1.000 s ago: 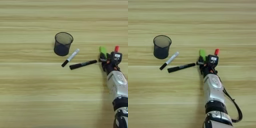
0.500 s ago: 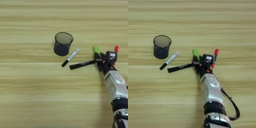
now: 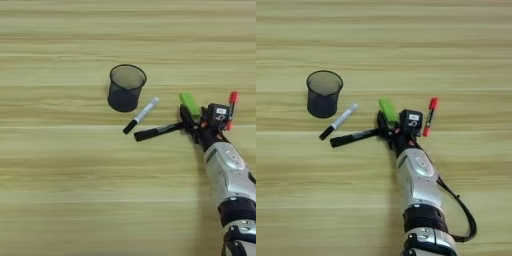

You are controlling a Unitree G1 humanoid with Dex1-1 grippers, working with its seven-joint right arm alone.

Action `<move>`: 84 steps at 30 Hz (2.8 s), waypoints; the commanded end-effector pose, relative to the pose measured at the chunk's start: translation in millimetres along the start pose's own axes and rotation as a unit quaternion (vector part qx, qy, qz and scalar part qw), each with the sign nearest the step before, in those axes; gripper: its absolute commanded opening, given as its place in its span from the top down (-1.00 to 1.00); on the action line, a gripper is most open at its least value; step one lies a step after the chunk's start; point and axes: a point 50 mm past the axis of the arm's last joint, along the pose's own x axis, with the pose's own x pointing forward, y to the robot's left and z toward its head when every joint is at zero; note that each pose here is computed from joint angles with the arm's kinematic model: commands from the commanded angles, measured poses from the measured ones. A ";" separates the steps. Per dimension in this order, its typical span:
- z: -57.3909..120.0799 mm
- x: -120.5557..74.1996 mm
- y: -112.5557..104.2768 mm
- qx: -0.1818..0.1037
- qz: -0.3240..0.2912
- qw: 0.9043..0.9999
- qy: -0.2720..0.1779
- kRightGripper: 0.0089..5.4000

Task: Move the objects on the table

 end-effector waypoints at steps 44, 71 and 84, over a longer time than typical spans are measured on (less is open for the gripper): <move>15.9 0.2 -47.3 -0.046 -0.170 0.984 -0.020 -0.69; 9.3 2.0 -46.2 -0.055 -0.157 0.986 0.005 0.37; 7.8 3.6 -44.1 -0.037 -0.144 0.989 0.009 0.92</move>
